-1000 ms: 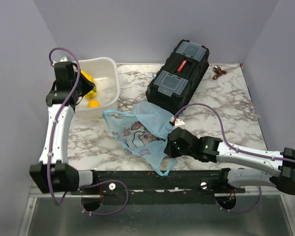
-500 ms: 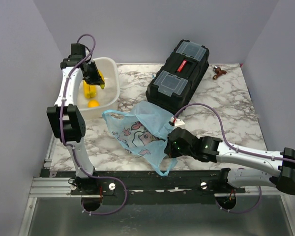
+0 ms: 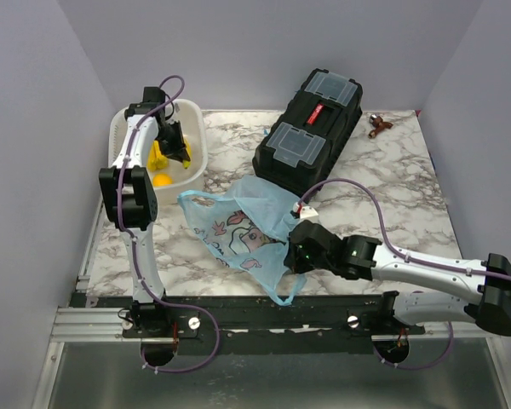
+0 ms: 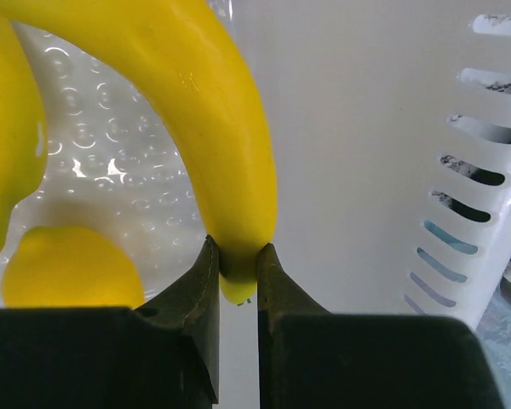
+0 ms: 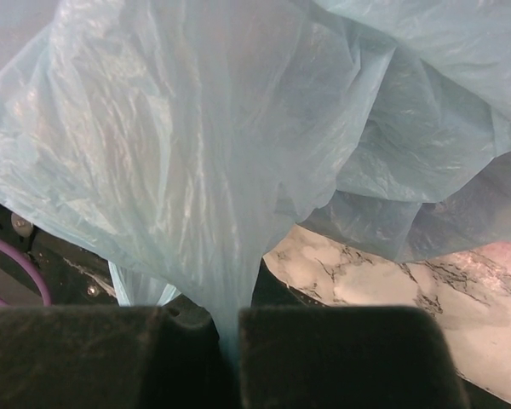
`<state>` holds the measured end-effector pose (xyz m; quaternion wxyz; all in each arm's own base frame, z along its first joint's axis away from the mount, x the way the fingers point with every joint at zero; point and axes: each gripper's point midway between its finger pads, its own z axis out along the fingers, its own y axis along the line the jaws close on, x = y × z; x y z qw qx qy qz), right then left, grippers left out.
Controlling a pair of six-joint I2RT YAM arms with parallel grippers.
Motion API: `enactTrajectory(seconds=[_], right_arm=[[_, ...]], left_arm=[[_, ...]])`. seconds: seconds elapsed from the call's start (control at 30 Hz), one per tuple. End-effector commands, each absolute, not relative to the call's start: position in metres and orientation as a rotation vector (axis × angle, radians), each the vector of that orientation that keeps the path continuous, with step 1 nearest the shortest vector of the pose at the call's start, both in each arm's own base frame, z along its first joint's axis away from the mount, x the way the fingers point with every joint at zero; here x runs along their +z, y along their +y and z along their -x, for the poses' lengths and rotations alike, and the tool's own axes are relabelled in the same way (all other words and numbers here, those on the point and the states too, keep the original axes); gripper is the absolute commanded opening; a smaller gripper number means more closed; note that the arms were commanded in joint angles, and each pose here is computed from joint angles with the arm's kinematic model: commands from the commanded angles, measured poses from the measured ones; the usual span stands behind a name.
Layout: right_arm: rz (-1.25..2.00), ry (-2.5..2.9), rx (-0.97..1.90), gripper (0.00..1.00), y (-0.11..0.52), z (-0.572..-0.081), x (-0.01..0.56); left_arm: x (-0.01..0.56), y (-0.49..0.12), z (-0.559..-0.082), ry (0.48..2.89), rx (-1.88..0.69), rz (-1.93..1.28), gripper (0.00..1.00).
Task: Take the fake fruits out of the plastic bag
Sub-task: Place the fake fruit in the bin.
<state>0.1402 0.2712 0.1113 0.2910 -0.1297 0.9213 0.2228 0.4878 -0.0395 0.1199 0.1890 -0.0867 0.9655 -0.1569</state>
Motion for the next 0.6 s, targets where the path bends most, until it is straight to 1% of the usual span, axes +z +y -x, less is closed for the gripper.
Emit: enactTrajectory(seconds=[0.0,0.1,0.27,0.47,0.57], right_arm=[[0.352,2.446,0.555,0.02,0.272,-0.145,0.118],[0.351,2.451,0.554,0.02,0.274,-0.146,0.117],[0.355,2.458,0.570,0.02,0.282,-0.146,0.114],[0.360,2.470,0.575,0.02,0.286,-0.146,0.113],[0.356,2.469,0.576,0.02,0.286,-0.146,0.115]], left_arm=[[0.112,-0.053,-0.486,2.749,-0.515,0.211,0.12],[0.103,-0.058,-0.485,2.774,-0.514,0.198,0.20],[0.086,-0.056,-0.483,2.821,-0.492,0.222,0.30],[0.083,-0.056,-0.481,2.834,-0.494,0.231,0.42],[0.096,-0.056,-0.479,2.820,-0.488,0.230,0.44]])
